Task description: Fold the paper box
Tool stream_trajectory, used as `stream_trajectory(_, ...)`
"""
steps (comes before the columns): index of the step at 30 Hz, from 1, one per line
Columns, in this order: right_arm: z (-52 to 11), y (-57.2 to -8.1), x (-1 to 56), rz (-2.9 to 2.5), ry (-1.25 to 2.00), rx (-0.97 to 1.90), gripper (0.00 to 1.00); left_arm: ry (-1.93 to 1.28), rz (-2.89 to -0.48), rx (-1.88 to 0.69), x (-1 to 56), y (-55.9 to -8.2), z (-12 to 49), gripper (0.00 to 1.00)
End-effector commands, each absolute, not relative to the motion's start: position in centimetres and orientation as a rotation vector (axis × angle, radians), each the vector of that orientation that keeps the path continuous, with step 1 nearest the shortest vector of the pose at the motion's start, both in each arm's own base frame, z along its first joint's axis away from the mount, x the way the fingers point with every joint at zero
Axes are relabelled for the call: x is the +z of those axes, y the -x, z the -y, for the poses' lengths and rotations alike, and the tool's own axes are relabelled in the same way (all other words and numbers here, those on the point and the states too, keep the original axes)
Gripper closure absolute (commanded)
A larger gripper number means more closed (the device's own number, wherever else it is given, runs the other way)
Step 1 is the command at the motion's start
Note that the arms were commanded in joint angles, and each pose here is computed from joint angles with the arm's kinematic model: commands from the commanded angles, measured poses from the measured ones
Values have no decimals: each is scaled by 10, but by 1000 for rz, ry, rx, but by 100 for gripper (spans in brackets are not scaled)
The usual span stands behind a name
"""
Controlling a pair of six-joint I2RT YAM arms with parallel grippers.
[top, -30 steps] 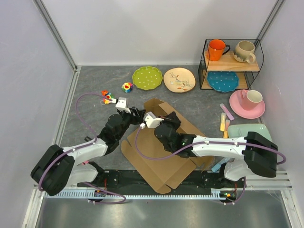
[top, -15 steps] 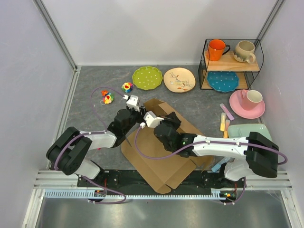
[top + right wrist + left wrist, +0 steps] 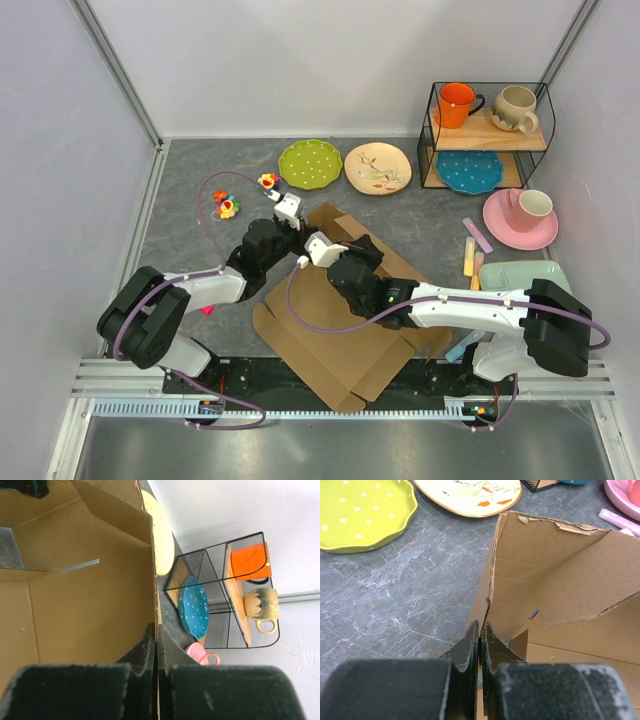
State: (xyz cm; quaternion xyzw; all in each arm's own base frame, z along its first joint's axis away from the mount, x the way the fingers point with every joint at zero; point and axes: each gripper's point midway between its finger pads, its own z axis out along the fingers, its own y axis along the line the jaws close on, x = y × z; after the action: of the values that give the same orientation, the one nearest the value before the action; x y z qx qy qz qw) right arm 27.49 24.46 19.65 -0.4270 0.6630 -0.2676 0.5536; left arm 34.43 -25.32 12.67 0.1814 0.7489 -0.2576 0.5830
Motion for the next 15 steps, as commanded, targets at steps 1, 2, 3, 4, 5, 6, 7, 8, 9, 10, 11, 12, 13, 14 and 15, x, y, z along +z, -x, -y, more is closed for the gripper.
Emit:
stream_trajectory(1,-245,-271,185,-1592,1035,-608,100,-433,-1586,-658,199,-351,263,98)
stream_trajectory(2,-245,-271,185,-1592,1034,-614,100,-437,-1582,-673,205,-350,265,98)
stream_trajectory(3,-245,-272,185,-1589,1034,-619,100,-432,-1574,-678,212,-349,264,98)
stream_trajectory(4,-244,-272,185,-1590,1029,-624,100,-425,-1590,-681,213,-349,264,98)
stream_trajectory(5,-244,-272,185,-1590,1030,-632,100,-420,-1590,-681,215,-348,263,98)
stream_trajectory(6,-243,-273,186,-1590,1024,-634,100,-413,-1588,-683,219,-348,263,98)
stream_trajectory(7,-243,-273,186,-1589,1024,-637,100,-405,-1585,-688,223,-347,262,98)
stream_trajectory(8,-243,-273,187,-1590,1022,-640,100,-411,-1595,-695,223,-346,263,98)
stream_trajectory(9,-242,-273,188,-1589,1014,-647,100,-411,-1604,-700,224,-345,263,98)
stream_trajectory(10,-242,-273,189,-1588,1012,-648,100,-396,-1616,-718,225,-343,263,98)
stream_trajectory(11,-242,-274,189,-1590,1006,-657,100,-386,-1631,-731,222,-341,263,98)
stream_trajectory(12,-241,-274,190,-1591,1000,-664,100,-378,-1647,-746,219,-338,264,98)
stream_trajectory(13,-240,-274,191,-1591,993,-668,100,-358,-1668,-781,213,-333,264,98)
stream_trajectory(14,-240,-275,192,-1590,989,-667,100,-342,-1673,-800,212,-330,263,98)
stream_trajectory(15,-239,-275,193,-1590,979,-671,100,-323,-1672,-816,212,-328,263,98)
